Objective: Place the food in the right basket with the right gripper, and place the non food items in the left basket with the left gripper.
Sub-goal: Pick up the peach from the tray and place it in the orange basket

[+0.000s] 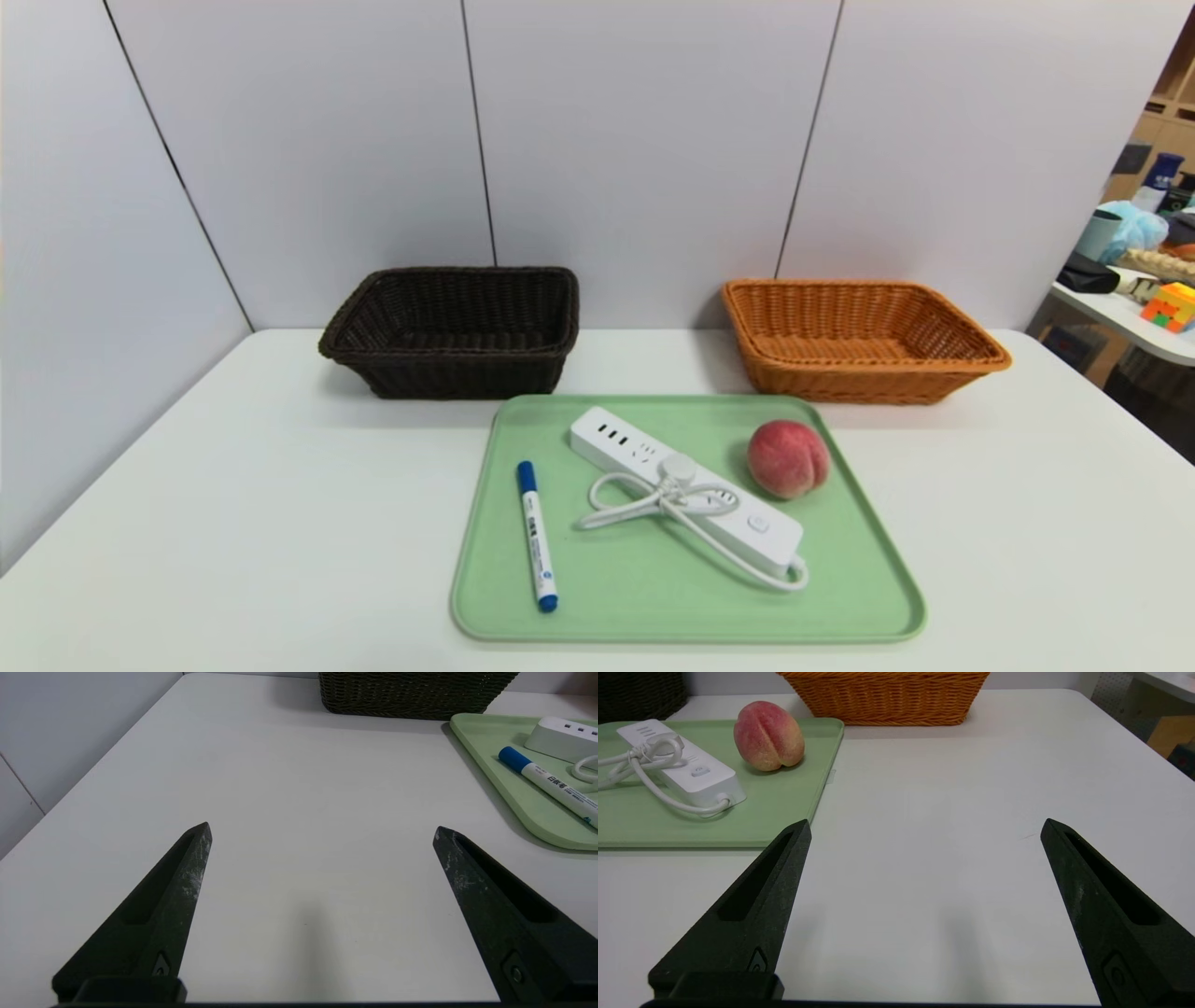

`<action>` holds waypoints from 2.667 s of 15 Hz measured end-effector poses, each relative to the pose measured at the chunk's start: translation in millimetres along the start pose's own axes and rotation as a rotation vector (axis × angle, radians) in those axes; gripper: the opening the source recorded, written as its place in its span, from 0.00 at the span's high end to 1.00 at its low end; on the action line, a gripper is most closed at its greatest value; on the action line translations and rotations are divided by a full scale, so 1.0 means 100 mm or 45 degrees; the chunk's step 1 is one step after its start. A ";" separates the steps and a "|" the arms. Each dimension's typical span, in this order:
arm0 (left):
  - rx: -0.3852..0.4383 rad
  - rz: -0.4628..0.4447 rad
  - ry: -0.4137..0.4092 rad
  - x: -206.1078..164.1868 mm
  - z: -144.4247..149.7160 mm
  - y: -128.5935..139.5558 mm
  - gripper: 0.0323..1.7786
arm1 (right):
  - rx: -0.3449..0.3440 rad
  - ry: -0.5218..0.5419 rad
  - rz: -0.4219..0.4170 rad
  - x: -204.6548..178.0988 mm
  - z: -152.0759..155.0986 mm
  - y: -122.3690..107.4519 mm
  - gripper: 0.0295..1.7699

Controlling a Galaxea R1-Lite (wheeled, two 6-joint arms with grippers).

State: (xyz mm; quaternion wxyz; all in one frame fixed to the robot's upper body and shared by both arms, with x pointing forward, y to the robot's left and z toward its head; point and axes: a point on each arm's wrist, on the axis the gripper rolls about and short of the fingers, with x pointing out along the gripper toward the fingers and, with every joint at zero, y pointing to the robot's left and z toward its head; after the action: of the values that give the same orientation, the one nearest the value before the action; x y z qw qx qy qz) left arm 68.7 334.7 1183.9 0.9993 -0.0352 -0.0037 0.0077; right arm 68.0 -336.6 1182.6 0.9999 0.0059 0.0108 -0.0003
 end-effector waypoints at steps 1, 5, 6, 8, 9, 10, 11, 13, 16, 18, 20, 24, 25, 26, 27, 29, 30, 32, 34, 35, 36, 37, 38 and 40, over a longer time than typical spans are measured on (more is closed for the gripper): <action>0.027 0.001 -0.009 -0.01 0.03 0.00 0.05 | -0.001 0.012 0.001 -0.01 0.02 0.00 0.04; 0.053 -0.021 -0.075 -0.17 0.56 -0.04 0.05 | 0.007 0.006 0.040 -0.17 0.60 0.01 0.04; 0.057 -0.046 -0.079 -0.20 0.77 -0.05 0.05 | 0.006 -0.001 0.055 -0.18 0.81 0.02 0.04; 0.069 -0.115 -0.077 -0.18 1.16 -0.09 0.05 | -0.015 -0.019 0.099 -0.14 1.30 0.03 0.04; 0.088 -0.146 -0.073 -0.11 1.36 -0.12 0.05 | -0.029 -0.024 0.128 -0.08 1.55 0.04 0.04; 0.105 -0.162 -0.068 -0.03 1.54 -0.13 0.05 | -0.040 -0.030 0.154 -0.02 1.76 0.05 0.04; 0.121 -0.173 -0.063 0.10 1.76 -0.16 0.05 | -0.058 -0.043 0.184 0.09 2.02 0.06 0.04; 0.151 -0.185 -0.044 0.36 2.08 -0.19 0.05 | -0.092 -0.061 0.247 0.30 2.45 0.07 0.04; 0.239 -0.176 0.061 0.87 2.32 -0.23 0.05 | -0.109 0.047 0.357 0.70 2.86 0.12 0.04; 0.271 -0.171 0.150 1.19 2.34 -0.24 0.05 | -0.109 0.212 0.406 1.02 2.93 0.19 0.04; 0.277 -0.178 0.239 1.42 2.32 -0.25 0.05 | -0.123 0.371 0.429 1.37 2.93 0.31 0.04; 0.264 -0.193 0.420 1.81 2.19 -0.35 0.05 | -0.081 0.688 0.480 1.97 2.72 0.65 0.04; 0.256 -0.198 0.451 1.89 2.15 -0.40 0.05 | -0.070 0.769 0.479 2.09 2.64 0.72 0.04; 0.249 -0.204 0.478 1.96 2.12 -0.46 0.05 | -0.064 0.840 0.467 2.20 2.55 0.77 0.04; 0.239 -0.210 0.501 2.01 2.09 -0.51 0.05 | -0.060 0.902 0.441 2.31 2.47 0.82 0.04; 0.190 -0.224 0.536 2.12 2.05 -0.66 0.05 | -0.067 0.990 0.396 2.48 2.32 0.88 0.04; 0.159 -0.238 0.549 2.16 2.04 -0.74 0.05 | -0.077 1.040 0.378 2.55 2.25 0.91 0.04; 0.112 -0.254 0.580 2.22 2.00 -0.90 0.05 | -0.084 1.126 0.362 2.62 2.13 0.95 0.04; 0.122 -0.253 0.608 2.28 1.94 -0.98 0.05 | -0.060 1.193 0.335 2.67 2.05 0.98 0.04; 0.129 -0.255 0.621 2.31 1.91 -1.01 0.05 | -0.054 1.225 0.327 2.70 2.01 1.00 0.04; 0.136 -0.246 0.630 2.33 1.89 -1.03 0.05 | -0.050 1.253 0.323 2.72 1.97 1.03 0.04; 0.144 -0.229 0.638 2.35 1.87 -1.04 0.05 | -0.033 1.276 0.316 2.74 1.93 1.07 0.04; 0.144 -0.214 0.653 2.37 1.84 -1.04 0.05 | -0.027 1.292 0.314 2.75 1.90 1.11 0.04; 0.137 -0.208 0.673 2.38 1.81 -1.05 0.05 | -0.056 1.311 0.315 2.78 1.84 1.19 0.04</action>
State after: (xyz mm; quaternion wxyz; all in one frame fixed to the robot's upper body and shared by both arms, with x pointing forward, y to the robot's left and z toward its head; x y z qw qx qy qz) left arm 306.9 246.4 1373.5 0.9634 0.0177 0.2546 -0.0823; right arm 349.5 -219.6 1362.0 0.8575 -0.0146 0.4998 0.1209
